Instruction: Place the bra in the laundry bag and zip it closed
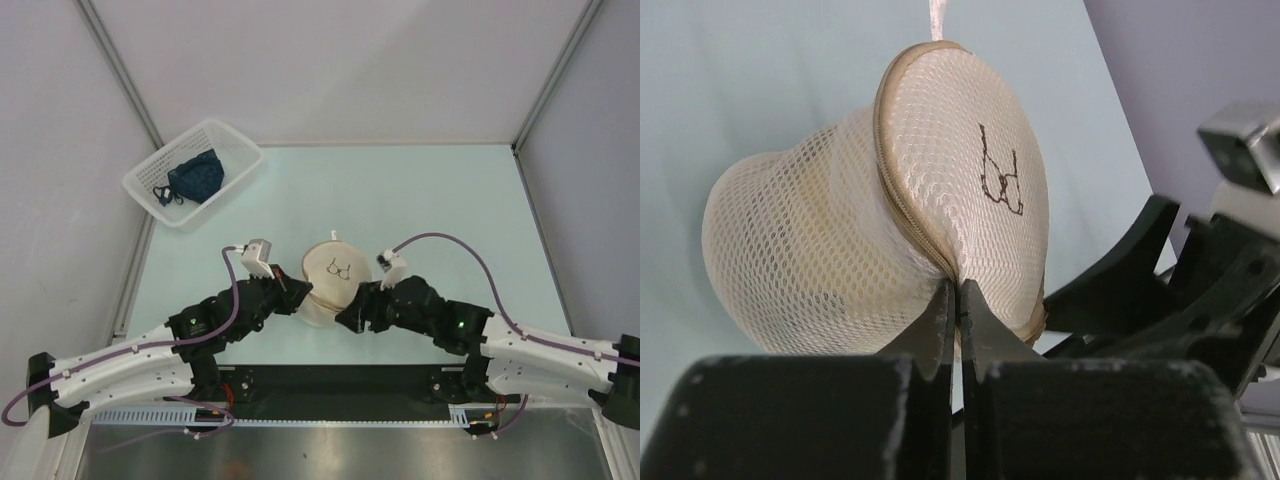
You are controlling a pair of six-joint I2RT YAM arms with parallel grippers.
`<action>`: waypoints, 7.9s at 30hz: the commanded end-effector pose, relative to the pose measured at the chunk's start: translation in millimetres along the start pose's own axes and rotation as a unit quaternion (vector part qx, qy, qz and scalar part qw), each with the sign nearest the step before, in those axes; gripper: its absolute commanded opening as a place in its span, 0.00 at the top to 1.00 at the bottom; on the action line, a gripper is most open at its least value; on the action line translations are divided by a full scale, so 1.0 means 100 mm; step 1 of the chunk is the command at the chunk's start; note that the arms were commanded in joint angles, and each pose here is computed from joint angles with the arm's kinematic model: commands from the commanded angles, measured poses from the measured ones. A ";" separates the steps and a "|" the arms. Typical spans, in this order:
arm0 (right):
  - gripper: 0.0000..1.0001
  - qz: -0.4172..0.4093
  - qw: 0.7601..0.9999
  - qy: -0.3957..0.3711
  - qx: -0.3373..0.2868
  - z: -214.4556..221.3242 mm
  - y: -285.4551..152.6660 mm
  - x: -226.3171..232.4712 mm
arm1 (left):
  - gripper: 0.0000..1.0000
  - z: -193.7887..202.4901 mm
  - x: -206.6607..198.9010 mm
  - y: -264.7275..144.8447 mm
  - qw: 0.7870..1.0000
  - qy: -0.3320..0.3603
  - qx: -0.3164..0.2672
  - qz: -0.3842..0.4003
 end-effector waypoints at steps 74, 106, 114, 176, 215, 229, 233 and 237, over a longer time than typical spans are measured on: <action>0.89 -0.007 0.948 0.206 -0.243 -0.45 -0.02 0.10 | 0.72 0.73 -0.25 0.32 0.971 0.125 0.087 -0.187; 0.80 -0.004 0.993 0.057 -0.108 -1.37 0.15 -0.84 | 1.00 0.43 -0.22 -0.05 0.978 0.162 0.085 0.104; 0.25 0.120 0.982 0.137 -0.049 -0.92 -0.05 -0.72 | 1.00 0.60 -0.07 0.32 0.992 0.094 0.085 -0.011; 0.33 0.090 0.981 0.170 -0.013 -0.94 0.02 -0.74 | 1.00 0.36 -0.12 0.13 0.991 0.070 0.099 0.062; 1.00 -0.028 0.949 0.301 -0.087 -0.60 0.03 -0.81 | 1.00 0.58 -0.11 0.13 0.977 0.111 0.172 0.058; 1.00 -0.118 0.970 0.200 -0.072 -0.85 -0.08 -0.94 | 1.00 0.33 0.48 0.01 0.978 0.122 0.167 -0.030; 1.00 -0.132 0.974 0.170 -0.063 -0.88 -0.08 -0.98 | 1.00 0.20 0.61 0.01 0.980 0.115 0.155 -0.056; 1.00 -0.148 0.976 0.139 -0.074 -0.98 -0.11 -0.94 | 1.00 0.15 0.58 0.00 0.980 0.132 0.145 -0.035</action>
Point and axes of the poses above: each gripper's point midway between its finger pads, its own y axis out along the fingers, its own x axis along the line the jaws close on, z = x × y, the point moved 3 cm from there along -y, back along the fingers, and after that the axes turned 4 degrees about -y, right-handed, at the moved point
